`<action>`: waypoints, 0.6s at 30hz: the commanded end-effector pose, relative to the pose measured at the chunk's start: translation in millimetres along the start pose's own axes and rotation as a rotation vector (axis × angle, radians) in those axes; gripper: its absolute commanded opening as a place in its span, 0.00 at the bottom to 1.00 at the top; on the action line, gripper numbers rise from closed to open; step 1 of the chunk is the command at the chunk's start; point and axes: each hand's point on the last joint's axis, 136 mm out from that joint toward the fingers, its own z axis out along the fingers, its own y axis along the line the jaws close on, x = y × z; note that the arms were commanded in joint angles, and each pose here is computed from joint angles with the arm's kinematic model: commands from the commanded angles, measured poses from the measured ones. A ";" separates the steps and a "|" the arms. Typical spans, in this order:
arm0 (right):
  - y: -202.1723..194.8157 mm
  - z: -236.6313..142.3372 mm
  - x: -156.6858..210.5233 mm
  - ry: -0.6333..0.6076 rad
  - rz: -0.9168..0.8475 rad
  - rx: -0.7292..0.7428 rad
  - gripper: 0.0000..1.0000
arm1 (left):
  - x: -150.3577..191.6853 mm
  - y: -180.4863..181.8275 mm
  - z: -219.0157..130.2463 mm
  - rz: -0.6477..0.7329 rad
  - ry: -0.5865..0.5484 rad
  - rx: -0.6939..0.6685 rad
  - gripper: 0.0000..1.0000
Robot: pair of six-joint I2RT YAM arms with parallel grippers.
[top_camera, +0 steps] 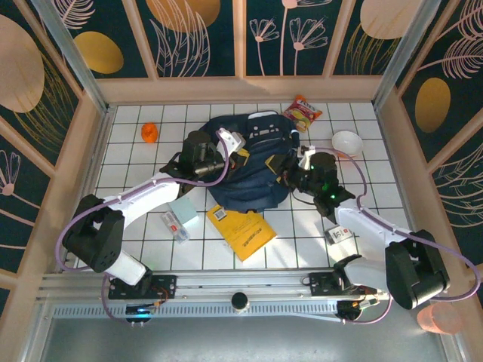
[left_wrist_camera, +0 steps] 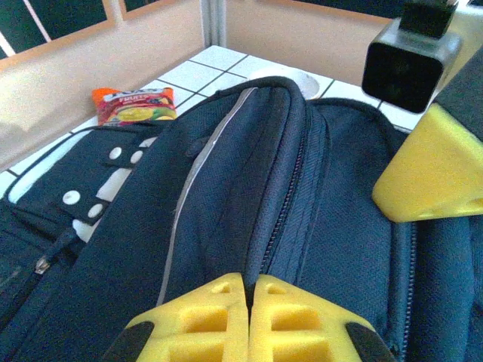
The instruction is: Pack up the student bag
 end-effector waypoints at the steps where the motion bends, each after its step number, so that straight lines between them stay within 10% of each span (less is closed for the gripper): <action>1: 33.4 -6.3 -12.5 -0.098 -0.035 -0.066 0.21 | -44.8 25.4 -15.5 0.075 -0.117 -0.124 0.00; 5: 49.9 -7.7 -12.3 -0.163 -0.045 -0.098 0.08 | -41.8 55.2 -25.9 0.048 -0.100 -0.224 0.00; 8: 65.7 -0.8 -6.3 -0.194 -0.060 -0.112 0.08 | -44.8 57.7 -34.1 0.068 -0.084 -0.230 0.19; 13: 77.7 11.0 -6.3 -0.238 -0.065 -0.110 0.07 | -57.4 0.8 -61.1 0.206 -0.101 -0.001 0.53; 18: 82.9 22.1 -0.5 -0.236 -0.077 -0.090 0.07 | -24.8 -61.5 -95.6 0.445 -0.111 0.186 0.55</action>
